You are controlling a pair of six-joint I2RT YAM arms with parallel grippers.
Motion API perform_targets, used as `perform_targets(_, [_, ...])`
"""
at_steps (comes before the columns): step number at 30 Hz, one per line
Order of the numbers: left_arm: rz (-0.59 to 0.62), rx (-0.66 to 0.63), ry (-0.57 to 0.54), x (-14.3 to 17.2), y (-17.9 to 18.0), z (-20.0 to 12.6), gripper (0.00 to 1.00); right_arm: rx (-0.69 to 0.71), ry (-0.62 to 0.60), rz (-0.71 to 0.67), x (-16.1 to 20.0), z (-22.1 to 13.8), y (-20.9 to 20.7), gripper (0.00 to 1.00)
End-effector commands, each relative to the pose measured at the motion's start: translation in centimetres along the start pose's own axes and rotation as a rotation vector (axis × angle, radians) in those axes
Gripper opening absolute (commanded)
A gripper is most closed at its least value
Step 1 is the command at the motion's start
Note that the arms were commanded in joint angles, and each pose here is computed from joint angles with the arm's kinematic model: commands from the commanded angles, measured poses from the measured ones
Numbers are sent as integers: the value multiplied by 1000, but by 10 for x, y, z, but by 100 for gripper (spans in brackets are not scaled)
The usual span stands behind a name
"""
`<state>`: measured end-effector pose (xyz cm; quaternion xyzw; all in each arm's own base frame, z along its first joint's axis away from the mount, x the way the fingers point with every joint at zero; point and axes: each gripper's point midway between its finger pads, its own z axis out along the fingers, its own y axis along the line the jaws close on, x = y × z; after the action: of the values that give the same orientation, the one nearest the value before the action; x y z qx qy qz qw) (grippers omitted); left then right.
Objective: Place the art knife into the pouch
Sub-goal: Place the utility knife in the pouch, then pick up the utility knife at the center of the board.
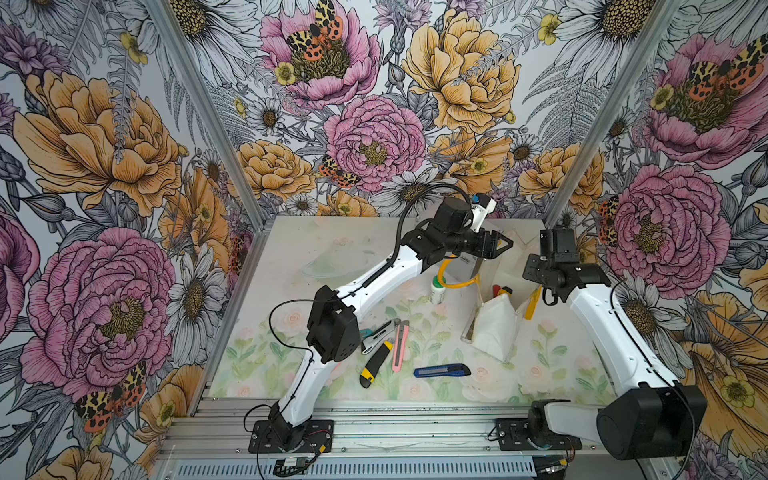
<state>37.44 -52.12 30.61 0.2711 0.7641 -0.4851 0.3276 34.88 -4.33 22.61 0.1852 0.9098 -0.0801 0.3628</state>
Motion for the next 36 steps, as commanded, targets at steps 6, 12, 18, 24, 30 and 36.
perform_targets(6, [-34, -186, -89, -29, 62, -63, 74, -13, -45, 27, -12, -6, 0, 0])
perform_targets(12, [-160, -564, -108, -1, 163, -151, 76, -10, -49, 37, -13, -5, 0, 0])
perform_targets(18, [-348, -1039, 66, 93, 244, -282, 77, -14, -42, 48, -14, 0, 4, 0])
perform_targets(24, [-527, -1220, 60, 166, 247, -370, 75, -19, -26, 65, -13, 8, 8, 0])
perform_targets(30, [-669, -1350, 150, 228, 228, -412, 68, -16, -9, 65, -11, 14, 11, 0])
perform_targets(36, [-852, -1360, 158, 278, 205, -435, 63, -12, -1, 60, -10, 19, 12, 0])
